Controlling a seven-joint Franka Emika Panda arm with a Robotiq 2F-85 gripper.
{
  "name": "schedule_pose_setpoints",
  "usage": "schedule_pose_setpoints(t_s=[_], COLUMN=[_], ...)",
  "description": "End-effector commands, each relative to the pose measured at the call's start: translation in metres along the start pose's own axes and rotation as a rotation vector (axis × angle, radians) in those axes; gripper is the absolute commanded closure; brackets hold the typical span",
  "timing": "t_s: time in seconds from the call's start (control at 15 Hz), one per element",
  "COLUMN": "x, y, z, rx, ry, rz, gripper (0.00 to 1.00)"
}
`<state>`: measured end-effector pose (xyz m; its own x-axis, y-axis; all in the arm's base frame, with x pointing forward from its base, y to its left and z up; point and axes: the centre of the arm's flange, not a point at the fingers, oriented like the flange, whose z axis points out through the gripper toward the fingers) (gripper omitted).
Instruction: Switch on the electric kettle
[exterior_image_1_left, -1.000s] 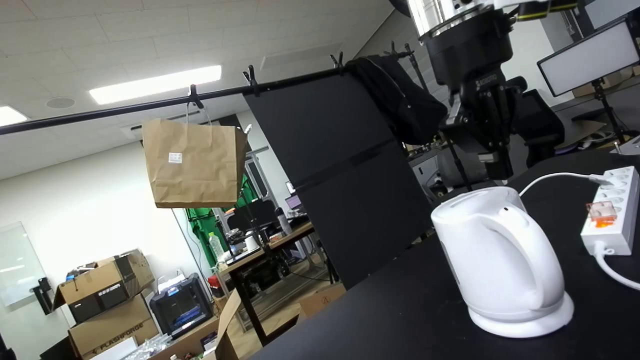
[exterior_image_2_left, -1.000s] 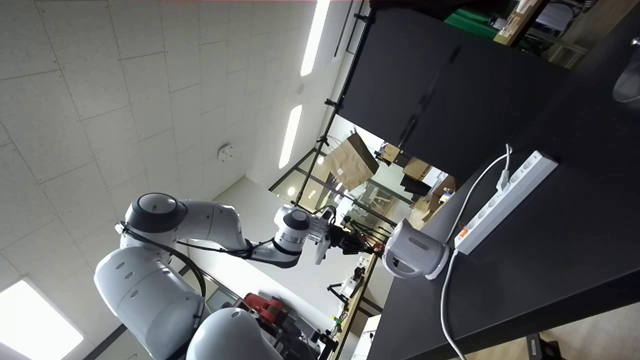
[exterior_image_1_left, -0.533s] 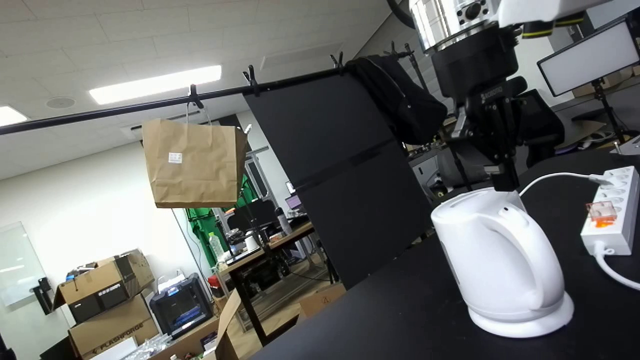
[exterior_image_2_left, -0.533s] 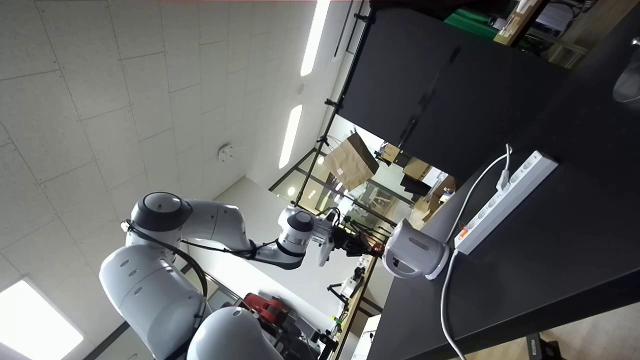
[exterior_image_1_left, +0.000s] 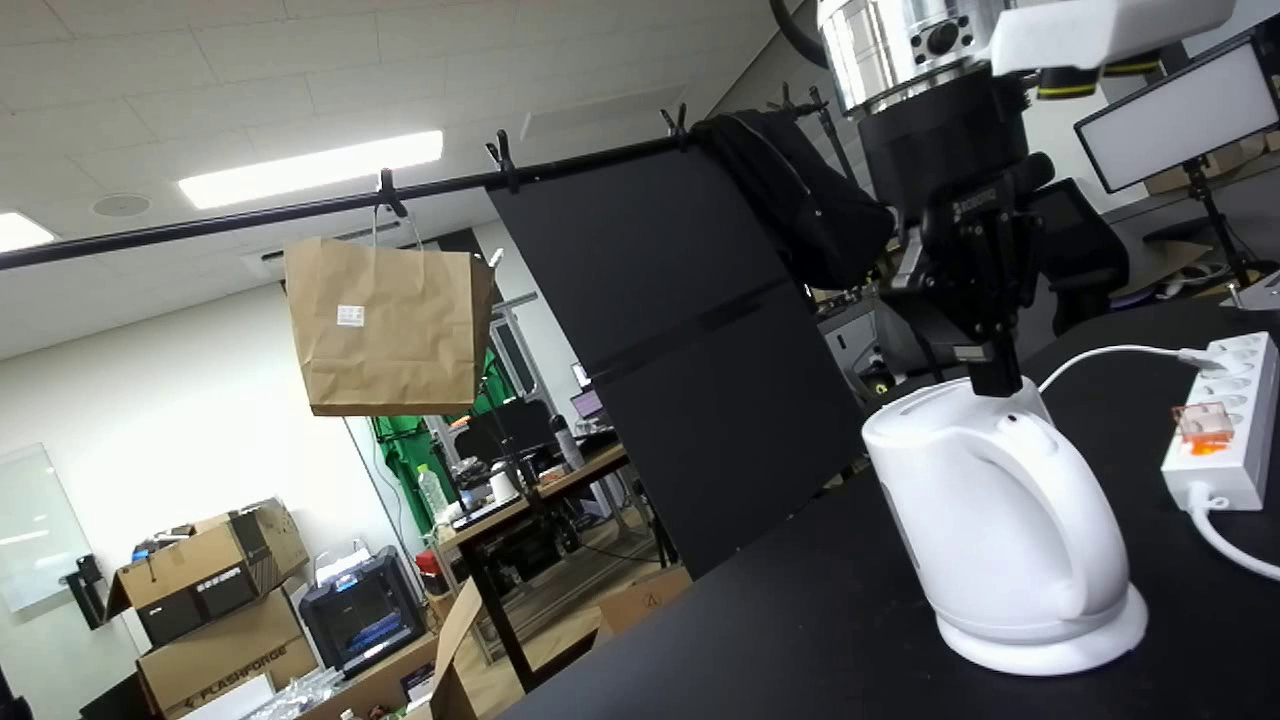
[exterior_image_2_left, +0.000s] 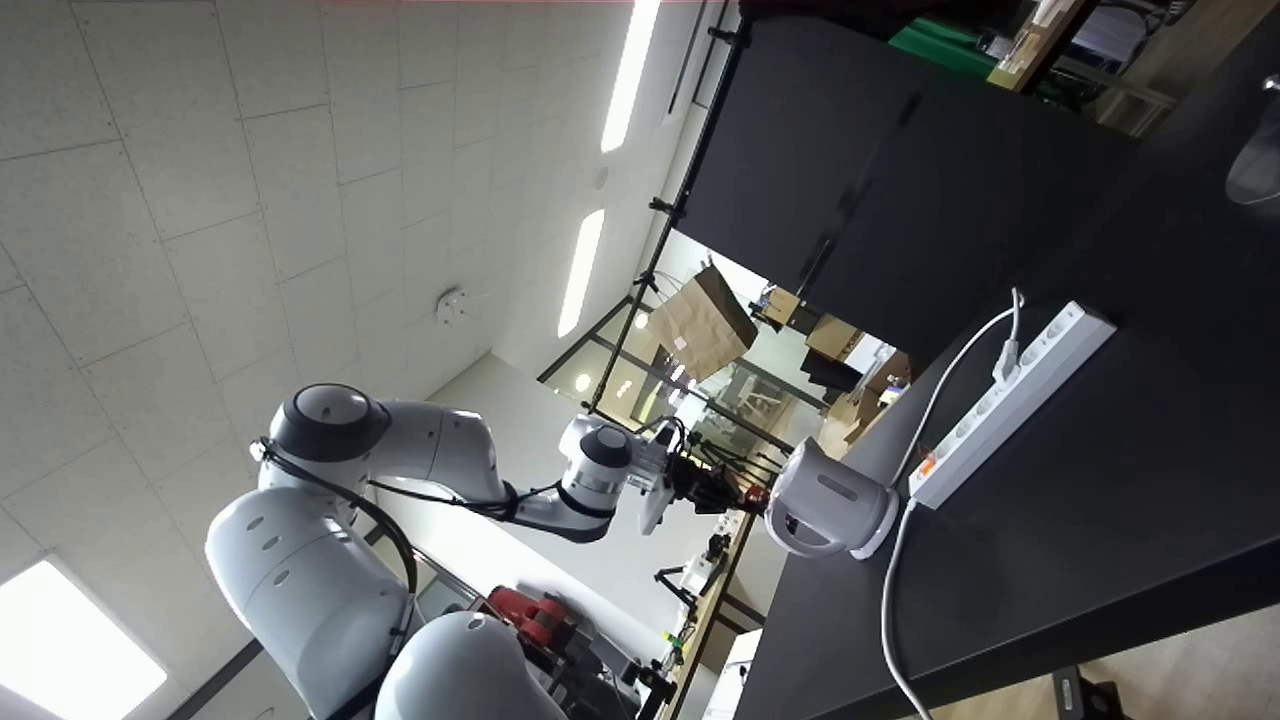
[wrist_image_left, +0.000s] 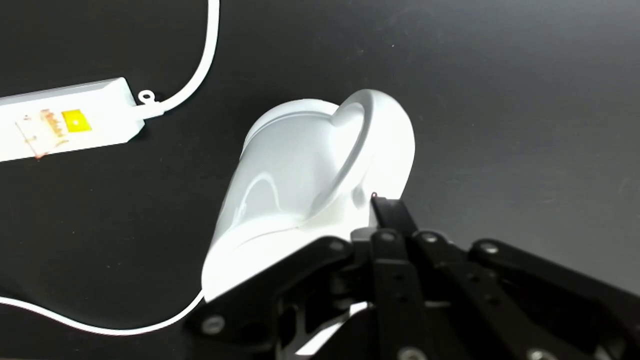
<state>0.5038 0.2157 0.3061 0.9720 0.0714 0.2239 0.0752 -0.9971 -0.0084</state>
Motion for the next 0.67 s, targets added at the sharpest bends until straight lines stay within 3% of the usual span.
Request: schedule_pose_setpoints(t_s=[0.0, 0.6], x=[0.001, 0.000], y=[-0.003, 0.004], z=[0.007, 0.018], rx=[-0.008, -0.009], ry=[0.001, -0.008], rz=[0.030, 0.052], gripper=[1.00, 1.00])
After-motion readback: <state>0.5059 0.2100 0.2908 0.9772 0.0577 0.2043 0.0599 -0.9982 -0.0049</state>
